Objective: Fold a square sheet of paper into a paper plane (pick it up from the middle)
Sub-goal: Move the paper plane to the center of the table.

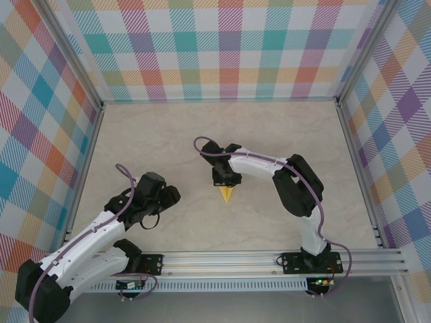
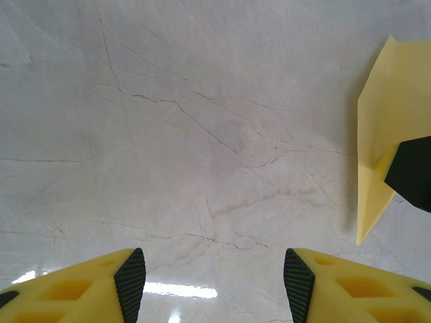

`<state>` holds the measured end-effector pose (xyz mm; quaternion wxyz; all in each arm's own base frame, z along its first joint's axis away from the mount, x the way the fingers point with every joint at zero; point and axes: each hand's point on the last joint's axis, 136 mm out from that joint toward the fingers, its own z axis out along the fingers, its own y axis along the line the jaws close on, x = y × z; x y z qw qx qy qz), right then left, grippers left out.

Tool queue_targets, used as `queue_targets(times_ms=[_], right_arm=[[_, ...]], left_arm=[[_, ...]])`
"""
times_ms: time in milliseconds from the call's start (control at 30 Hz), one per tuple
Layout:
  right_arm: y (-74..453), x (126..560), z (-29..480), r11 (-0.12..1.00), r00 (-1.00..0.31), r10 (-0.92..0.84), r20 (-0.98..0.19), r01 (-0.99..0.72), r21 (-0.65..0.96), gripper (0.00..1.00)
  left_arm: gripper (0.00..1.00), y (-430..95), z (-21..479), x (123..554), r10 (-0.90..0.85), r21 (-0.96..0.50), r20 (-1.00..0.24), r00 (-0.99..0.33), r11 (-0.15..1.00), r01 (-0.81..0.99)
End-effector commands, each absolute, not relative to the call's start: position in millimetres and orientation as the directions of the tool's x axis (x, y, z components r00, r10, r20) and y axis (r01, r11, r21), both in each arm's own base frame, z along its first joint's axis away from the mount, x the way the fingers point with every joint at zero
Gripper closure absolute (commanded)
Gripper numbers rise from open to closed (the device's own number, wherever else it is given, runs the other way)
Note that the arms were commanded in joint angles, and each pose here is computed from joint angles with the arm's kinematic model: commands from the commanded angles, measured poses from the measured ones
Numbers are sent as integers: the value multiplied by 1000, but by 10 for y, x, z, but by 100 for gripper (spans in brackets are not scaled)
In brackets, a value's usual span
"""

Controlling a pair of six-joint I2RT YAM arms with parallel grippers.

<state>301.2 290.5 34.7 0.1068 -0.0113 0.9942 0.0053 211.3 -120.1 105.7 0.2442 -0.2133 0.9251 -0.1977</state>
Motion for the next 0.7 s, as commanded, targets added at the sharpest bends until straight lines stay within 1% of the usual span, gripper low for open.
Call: queue_targets(times_ms=[0,100,400,500,667], right_arm=[[2868,3002,311,1000,-983,-10,-181,-9,-3,88],[2853,2978,223,1000,-987,-15,-162,-14,-5,85],[2768,2867,-67,999,-995,-18,-95,-15,-37,81],[2762,2870,-28,999,-994,-24,-104,-21,-34,75],[2802,2923,189,999,-989,-46,-144,-46,-6,73]], left_arm=[[41,-1134,969,2044,-481,-443,-351,-804,841,-310],[41,-1140,968,2047,-481,-446,-347,-805,840,-309],[40,-1122,938,2033,-482,-439,-341,-807,841,-317],[40,-1124,941,2034,-484,-441,-340,-806,839,-318],[39,-1126,950,2050,-483,-441,-342,-806,840,-316]])
